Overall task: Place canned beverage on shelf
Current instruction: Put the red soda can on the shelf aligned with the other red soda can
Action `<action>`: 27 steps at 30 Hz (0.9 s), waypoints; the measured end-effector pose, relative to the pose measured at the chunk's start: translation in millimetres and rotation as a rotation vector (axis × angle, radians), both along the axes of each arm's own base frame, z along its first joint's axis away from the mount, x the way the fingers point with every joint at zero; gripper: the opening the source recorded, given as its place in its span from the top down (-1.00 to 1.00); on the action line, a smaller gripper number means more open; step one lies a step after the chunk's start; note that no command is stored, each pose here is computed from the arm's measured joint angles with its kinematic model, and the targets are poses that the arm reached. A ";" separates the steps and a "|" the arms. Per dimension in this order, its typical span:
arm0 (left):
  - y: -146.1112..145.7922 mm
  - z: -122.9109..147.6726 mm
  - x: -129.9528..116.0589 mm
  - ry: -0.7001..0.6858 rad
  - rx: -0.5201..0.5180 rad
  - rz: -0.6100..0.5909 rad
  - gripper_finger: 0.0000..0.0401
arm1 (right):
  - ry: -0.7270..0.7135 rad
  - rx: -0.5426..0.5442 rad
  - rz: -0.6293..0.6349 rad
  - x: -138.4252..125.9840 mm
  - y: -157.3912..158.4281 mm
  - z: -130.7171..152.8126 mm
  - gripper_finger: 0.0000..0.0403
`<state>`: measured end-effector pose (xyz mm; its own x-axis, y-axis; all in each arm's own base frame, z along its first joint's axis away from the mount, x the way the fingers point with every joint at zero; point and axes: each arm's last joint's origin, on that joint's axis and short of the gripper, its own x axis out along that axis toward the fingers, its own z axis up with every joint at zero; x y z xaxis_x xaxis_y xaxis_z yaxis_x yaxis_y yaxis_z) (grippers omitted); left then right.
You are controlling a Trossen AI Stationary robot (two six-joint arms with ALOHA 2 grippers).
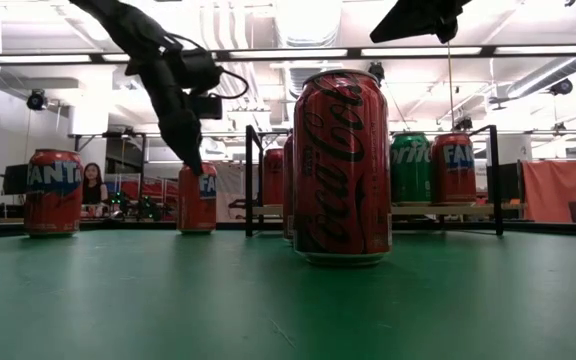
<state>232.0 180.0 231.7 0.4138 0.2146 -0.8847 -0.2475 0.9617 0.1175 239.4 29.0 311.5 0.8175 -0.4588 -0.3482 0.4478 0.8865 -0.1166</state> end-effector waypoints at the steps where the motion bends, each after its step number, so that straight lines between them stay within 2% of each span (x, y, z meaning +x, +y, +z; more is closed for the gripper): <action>1: 0.3 -0.8 0.4 0.001 -0.003 0.004 -0.68 | 0.000 0.000 0.000 0.0 0.0 0.0 0.95; 13: 1.6 -6.6 2.1 0.014 -0.023 0.016 -0.49 | 0.000 0.000 0.000 0.0 0.0 0.0 0.95; 20: -0.4 -5.9 2.7 0.012 -0.029 0.033 -0.47 | -0.001 0.001 0.000 0.0 0.0 0.1 0.95; 27: -14.5 -1.4 3.2 0.031 -0.047 -0.008 -0.46 | -0.001 0.001 0.000 -0.1 0.0 0.1 0.95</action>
